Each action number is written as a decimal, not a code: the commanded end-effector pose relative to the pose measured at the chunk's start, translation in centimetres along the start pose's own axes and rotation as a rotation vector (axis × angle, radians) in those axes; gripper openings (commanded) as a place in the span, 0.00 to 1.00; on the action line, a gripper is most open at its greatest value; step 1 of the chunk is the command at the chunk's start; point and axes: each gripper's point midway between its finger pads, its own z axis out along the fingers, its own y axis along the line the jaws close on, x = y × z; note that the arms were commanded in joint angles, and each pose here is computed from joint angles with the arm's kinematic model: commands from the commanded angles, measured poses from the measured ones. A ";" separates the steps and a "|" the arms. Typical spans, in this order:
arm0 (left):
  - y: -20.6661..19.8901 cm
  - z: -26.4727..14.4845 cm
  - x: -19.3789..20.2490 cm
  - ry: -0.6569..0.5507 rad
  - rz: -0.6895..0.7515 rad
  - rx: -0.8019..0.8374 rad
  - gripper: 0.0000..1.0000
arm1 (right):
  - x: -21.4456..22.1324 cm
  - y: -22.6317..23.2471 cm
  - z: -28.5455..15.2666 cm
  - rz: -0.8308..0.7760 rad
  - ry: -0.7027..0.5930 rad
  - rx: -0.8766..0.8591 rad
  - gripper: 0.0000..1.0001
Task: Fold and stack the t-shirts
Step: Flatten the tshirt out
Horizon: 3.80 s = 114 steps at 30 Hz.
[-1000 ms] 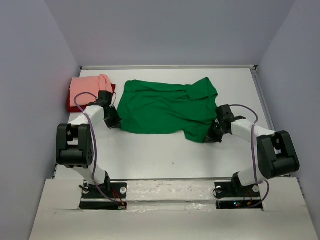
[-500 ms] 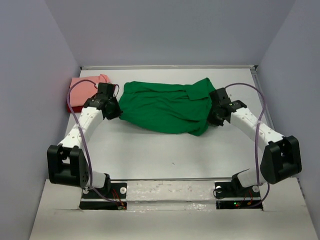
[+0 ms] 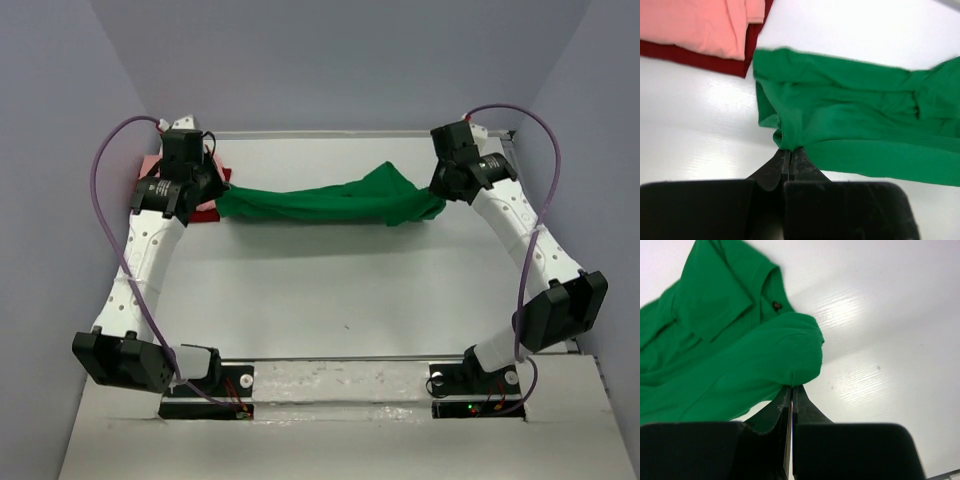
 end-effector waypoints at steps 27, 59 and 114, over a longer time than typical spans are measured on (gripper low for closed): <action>-6.6 -23.1 -16.7 -0.658 -0.077 0.375 0.00 | -19.5 -6.4 -21.1 0.079 -0.578 -0.143 0.00; -2.4 -32.4 -11.5 -0.721 -0.148 0.487 0.00 | -13.6 -11.8 -32.1 0.152 -0.703 -0.314 0.00; -5.7 -25.1 -8.8 -0.489 -0.068 0.407 0.00 | -10.9 -10.7 -26.9 0.056 -0.570 -0.259 0.00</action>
